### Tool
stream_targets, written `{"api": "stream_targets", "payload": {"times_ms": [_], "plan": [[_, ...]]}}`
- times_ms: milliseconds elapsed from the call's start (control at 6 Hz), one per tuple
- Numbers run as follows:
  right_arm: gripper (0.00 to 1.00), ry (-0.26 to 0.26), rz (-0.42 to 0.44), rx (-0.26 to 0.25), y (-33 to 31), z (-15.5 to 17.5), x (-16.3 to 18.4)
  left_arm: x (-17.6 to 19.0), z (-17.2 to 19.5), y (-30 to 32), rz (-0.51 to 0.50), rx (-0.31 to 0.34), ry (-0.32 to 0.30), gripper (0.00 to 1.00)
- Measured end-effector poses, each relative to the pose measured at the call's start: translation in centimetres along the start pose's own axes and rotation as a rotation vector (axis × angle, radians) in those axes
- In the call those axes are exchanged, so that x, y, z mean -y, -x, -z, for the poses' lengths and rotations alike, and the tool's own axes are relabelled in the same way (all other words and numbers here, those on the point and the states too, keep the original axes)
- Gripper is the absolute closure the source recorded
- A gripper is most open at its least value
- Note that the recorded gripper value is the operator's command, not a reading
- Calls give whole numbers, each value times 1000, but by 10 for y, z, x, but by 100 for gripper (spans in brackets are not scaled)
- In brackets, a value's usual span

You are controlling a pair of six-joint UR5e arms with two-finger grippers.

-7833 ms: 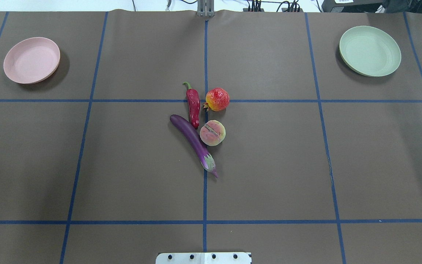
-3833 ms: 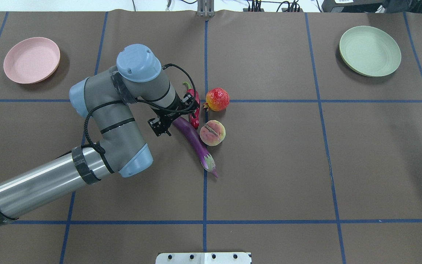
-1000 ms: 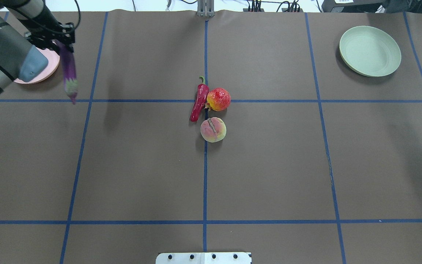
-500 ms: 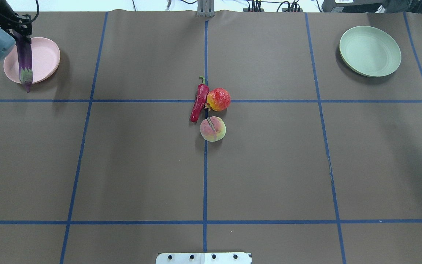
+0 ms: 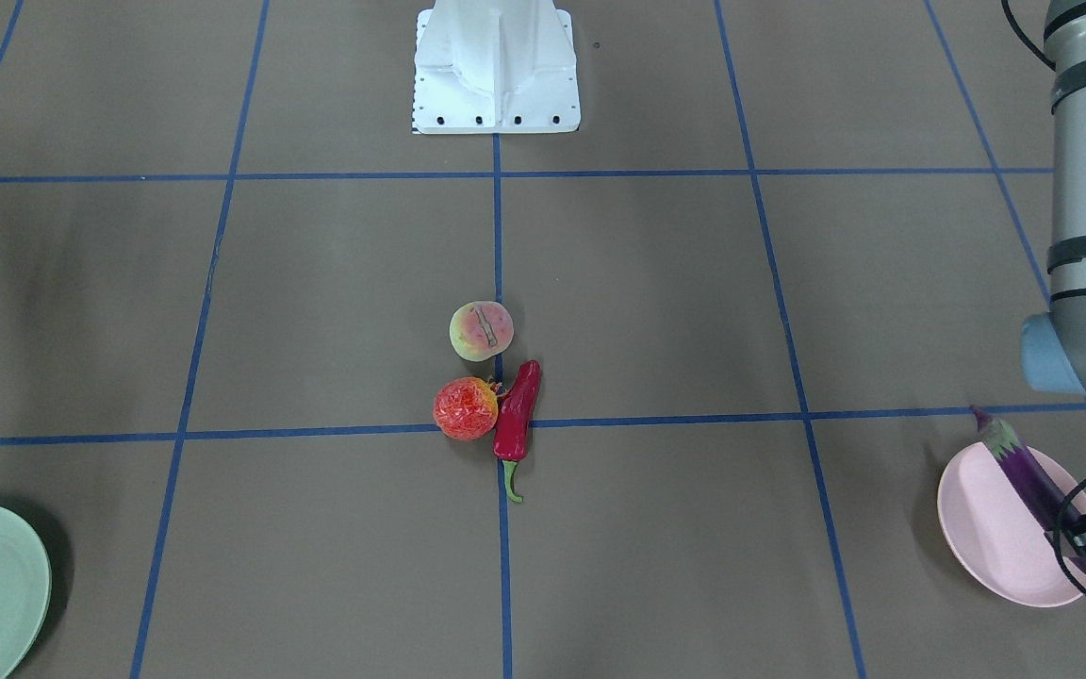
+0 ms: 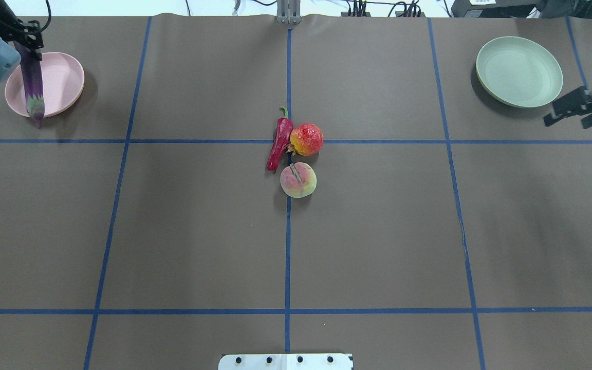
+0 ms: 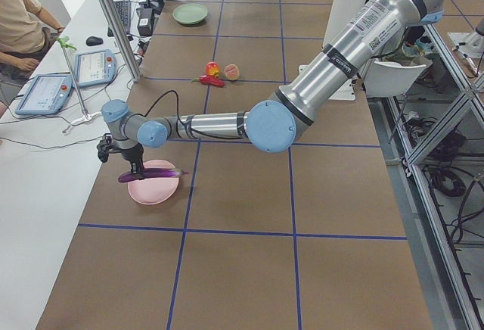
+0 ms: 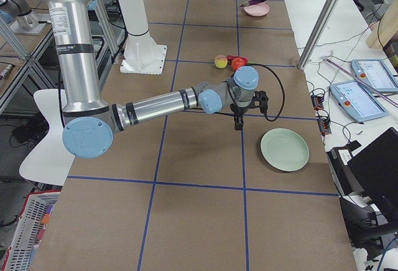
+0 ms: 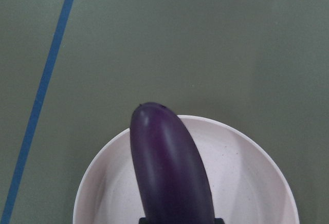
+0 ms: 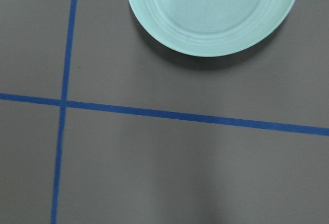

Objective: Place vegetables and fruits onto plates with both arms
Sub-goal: 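Reach the right gripper down to the pink-yellow peach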

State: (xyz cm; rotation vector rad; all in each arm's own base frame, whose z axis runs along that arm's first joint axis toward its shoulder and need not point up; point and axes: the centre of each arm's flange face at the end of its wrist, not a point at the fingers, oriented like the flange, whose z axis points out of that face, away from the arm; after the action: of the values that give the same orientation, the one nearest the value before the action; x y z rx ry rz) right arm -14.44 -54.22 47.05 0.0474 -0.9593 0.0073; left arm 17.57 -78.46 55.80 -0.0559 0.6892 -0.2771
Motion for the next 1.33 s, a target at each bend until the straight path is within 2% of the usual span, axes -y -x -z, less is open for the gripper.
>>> {"api": "stream_targets", "payload": {"times_ms": [500,833,1000,1333], "plan": [[0,9,-115,56,175,-47,-5,4,15,-16,-1,-24,-20,0],[0,-23,-214,75,295,-82,-44,2,37,-36,-5,-58,-50,0],[0,-41,-305,81,342,-98,-64,-3,48,-47,-7,-87,-56,0],[1,-76,-511,64,398,-124,-80,-31,69,-84,44,-169,-51,0]]}}
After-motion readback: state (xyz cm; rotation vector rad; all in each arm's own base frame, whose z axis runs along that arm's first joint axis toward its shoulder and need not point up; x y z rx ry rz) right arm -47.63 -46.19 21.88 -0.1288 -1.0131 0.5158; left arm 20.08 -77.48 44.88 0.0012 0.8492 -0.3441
